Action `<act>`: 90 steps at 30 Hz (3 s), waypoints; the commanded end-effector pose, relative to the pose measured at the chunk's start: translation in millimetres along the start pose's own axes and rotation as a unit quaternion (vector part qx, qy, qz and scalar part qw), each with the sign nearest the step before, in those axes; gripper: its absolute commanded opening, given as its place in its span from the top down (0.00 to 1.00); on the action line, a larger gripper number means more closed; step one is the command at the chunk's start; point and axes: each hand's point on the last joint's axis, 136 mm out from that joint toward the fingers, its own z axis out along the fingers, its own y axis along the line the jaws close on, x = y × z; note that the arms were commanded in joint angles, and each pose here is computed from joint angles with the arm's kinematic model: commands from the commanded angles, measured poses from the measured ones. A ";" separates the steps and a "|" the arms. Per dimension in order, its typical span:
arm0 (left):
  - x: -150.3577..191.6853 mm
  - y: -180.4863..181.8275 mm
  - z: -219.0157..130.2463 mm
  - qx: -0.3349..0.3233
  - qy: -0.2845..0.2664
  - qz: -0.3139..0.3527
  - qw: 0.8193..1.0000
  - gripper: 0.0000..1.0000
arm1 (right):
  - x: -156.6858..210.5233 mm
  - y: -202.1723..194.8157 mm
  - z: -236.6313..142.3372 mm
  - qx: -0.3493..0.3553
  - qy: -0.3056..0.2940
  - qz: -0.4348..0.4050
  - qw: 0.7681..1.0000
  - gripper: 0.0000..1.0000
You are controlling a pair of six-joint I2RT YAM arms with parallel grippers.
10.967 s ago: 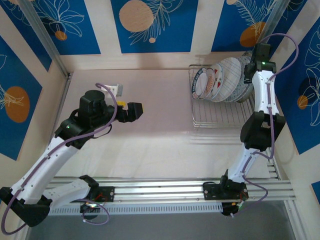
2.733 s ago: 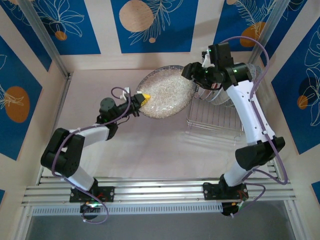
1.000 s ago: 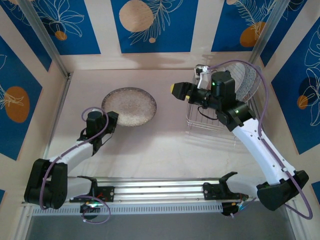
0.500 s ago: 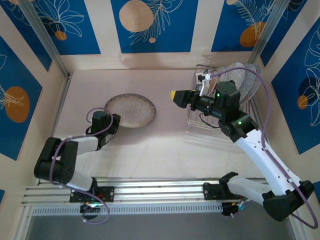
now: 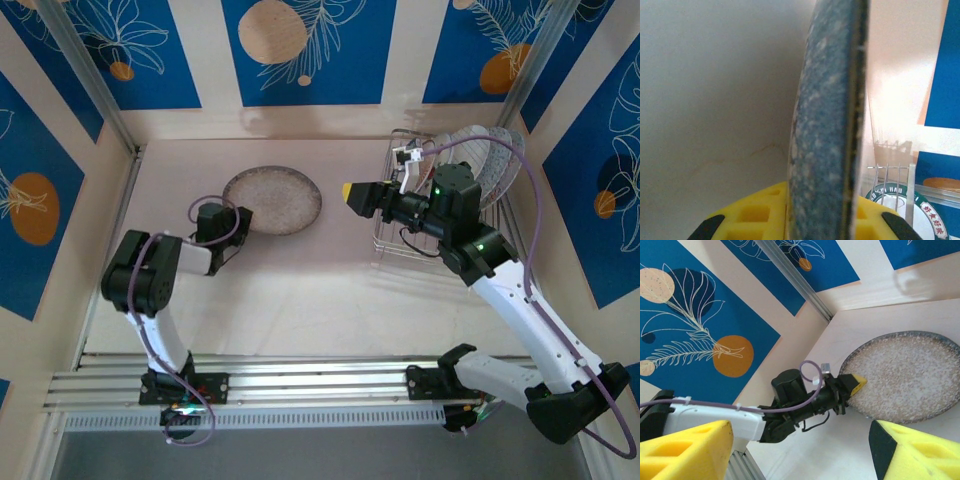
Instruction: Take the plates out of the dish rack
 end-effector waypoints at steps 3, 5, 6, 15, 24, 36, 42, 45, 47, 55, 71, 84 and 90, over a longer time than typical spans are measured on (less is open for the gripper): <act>-38.5 -107.7 2.0 0.186 -0.035 0.036 0.981 1.00 | 5.0 1.4 -5.8 0.003 0.004 -0.004 1.000 0.27; -43.9 -105.2 10.3 0.182 -0.032 0.036 0.982 1.00 | 5.9 0.9 -6.4 0.005 0.006 -0.002 1.000 0.27; -46.4 -102.8 14.6 0.179 -0.029 0.036 0.983 1.00 | 6.3 0.5 -6.6 0.007 0.007 -0.001 1.000 0.27; -61.4 -76.0 38.0 0.155 -0.017 0.026 0.987 1.00 | 10.2 -8.8 -2.3 0.028 0.019 0.010 0.999 0.26; -73.6 -50.6 49.7 0.104 -0.002 0.018 0.994 0.97 | 5.6 -13.3 9.9 0.042 0.024 0.008 0.999 0.26; -77.7 -33.0 60.3 0.067 0.019 0.004 0.998 0.79 | 5.9 -13.2 8.1 0.050 0.024 0.008 0.998 0.26; -77.7 -28.4 60.8 0.040 0.027 -0.007 0.999 0.71 | 5.7 -14.1 6.5 0.057 0.024 0.010 0.998 0.26; -76.9 -24.2 59.6 0.023 0.031 -0.010 0.999 0.67 | 4.7 -14.2 6.7 0.059 0.023 0.011 0.998 0.26; -75.9 -20.4 57.8 0.008 0.035 -0.012 0.999 0.65 | 4.5 -15.1 6.9 0.062 0.024 0.012 0.998 0.26; -71.5 -7.8 49.4 -0.055 0.051 -0.020 0.997 0.55 | 5.9 -24.4 7.2 0.092 0.033 0.016 0.995 0.26; -67.0 12.4 33.3 -0.164 0.075 -0.005 0.983 0.50 | 3.4 -28.7 1.5 0.113 0.029 0.011 0.993 0.26; -67.1 20.3 23.7 -0.209 0.080 0.005 0.975 0.46 | 1.7 -33.7 -1.7 0.130 0.024 0.013 0.991 0.25; -67.6 21.1 20.1 -0.224 0.083 0.010 0.971 0.42 | 1.0 -36.6 -3.2 0.141 0.021 0.015 0.990 0.25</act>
